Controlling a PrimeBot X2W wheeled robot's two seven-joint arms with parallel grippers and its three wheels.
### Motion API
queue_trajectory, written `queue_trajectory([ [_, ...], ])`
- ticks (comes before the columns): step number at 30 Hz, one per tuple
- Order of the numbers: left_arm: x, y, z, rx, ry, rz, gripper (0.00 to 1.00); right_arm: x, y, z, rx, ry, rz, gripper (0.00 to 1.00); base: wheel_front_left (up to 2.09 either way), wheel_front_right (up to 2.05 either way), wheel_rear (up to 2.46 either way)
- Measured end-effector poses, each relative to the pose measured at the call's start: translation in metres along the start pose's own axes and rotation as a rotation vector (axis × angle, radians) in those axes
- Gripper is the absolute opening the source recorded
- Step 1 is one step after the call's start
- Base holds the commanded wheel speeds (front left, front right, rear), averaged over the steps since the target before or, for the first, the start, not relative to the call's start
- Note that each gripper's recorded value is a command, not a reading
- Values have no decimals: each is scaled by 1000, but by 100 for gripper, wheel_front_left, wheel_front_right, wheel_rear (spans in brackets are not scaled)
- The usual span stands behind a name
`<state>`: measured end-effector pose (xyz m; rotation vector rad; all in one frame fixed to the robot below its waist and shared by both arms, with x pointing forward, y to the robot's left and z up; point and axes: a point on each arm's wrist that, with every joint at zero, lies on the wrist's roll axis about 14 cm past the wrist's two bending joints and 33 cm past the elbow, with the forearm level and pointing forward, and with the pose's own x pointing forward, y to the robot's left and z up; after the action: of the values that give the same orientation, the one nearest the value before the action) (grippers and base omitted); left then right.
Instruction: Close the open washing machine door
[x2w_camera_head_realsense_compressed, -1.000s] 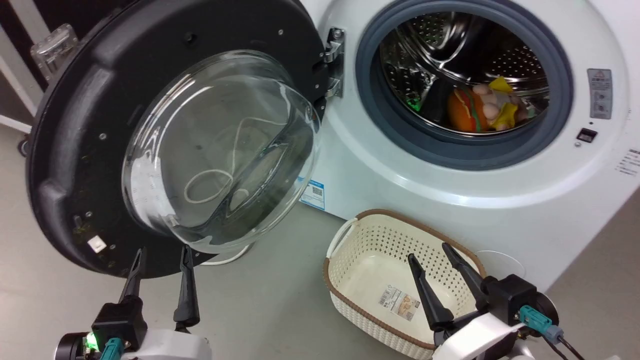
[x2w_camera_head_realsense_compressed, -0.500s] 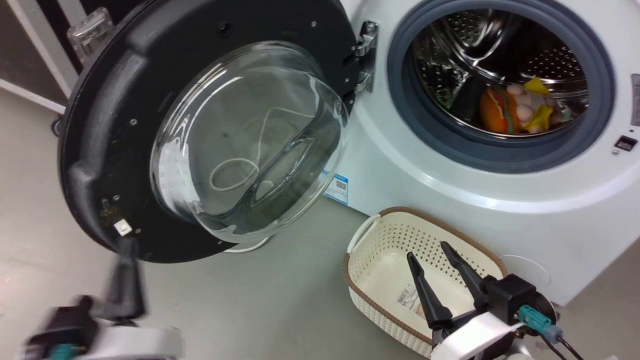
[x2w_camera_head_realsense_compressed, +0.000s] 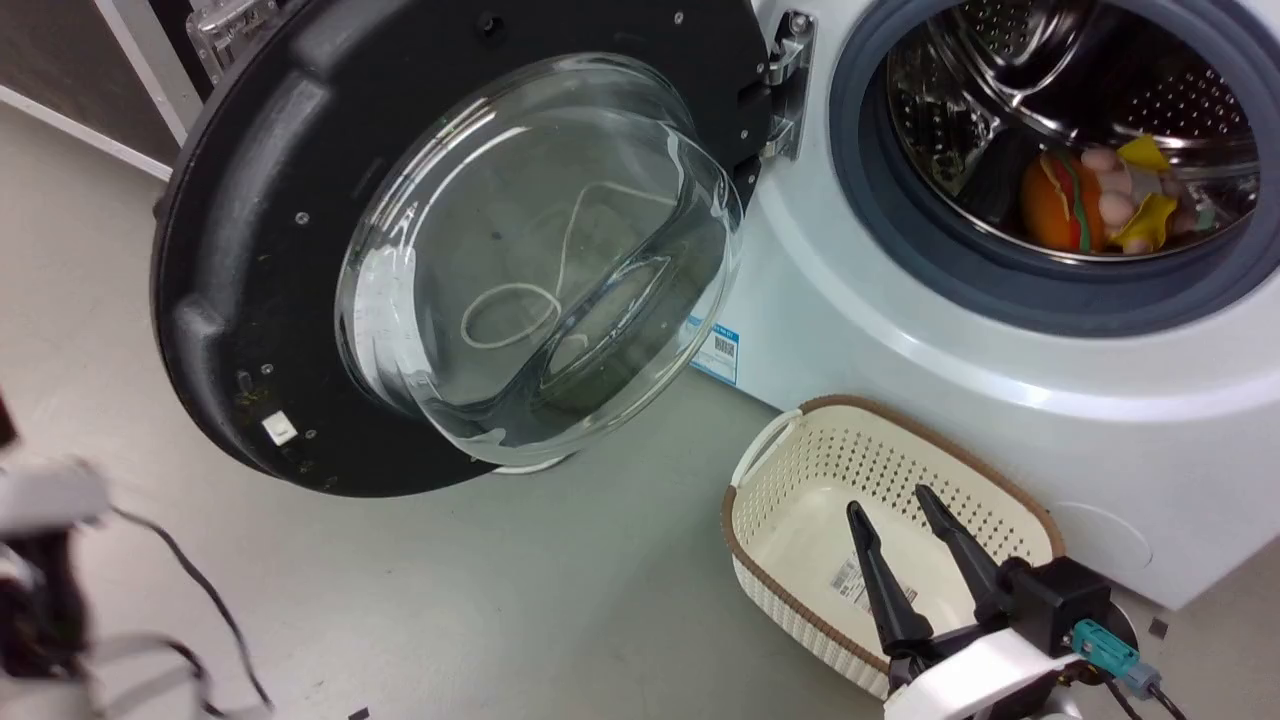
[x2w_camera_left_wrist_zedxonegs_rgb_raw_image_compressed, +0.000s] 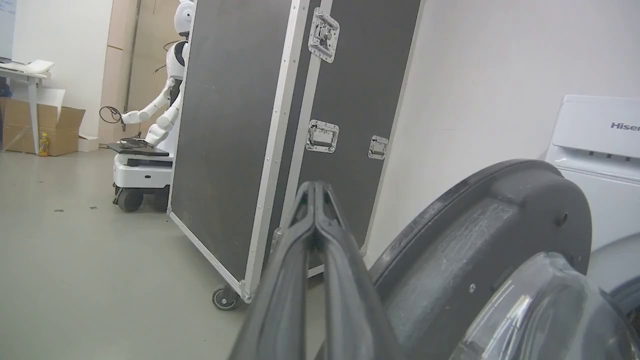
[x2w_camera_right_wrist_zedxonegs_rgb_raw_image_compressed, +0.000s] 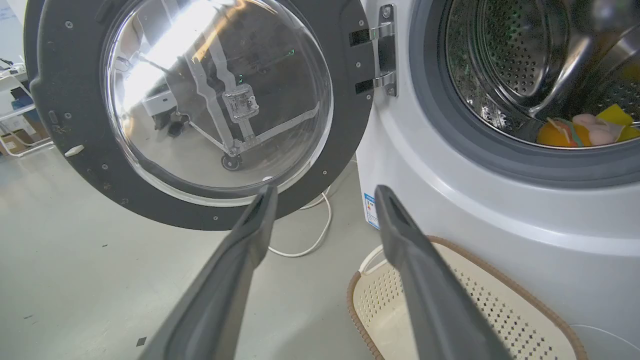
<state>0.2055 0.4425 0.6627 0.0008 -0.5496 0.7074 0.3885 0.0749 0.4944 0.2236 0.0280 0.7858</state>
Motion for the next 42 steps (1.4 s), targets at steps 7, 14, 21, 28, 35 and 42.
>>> queue_trajectory([
  [7, 52, 22, -36, -191, 227, 71, 0, 1, -6, -13, 20, 17, -7, 100, 0, 0, 0],
  [14, 65, 11, -95, -505, 496, 135, 0, 2, -15, -14, 22, 15, -24, 100, 0, 0, 0],
  [21, 54, -14, -128, -738, 726, 98, 0, -3, -25, -14, 22, 13, -55, 100, 0, 0, 0],
  [28, 25, -25, -128, -784, 855, 2, 0, -7, -24, -2, 15, -11, -67, 100, 0, 0, 0],
  [35, -8, -51, -117, -890, 931, -139, 0, -13, -19, 12, 7, -40, -71, 100, 0, 0, 0],
  [42, -69, -102, -105, -1023, 1040, -347, 0, -28, -19, 27, -15, -69, -99, 100, 0, 0, 0],
])
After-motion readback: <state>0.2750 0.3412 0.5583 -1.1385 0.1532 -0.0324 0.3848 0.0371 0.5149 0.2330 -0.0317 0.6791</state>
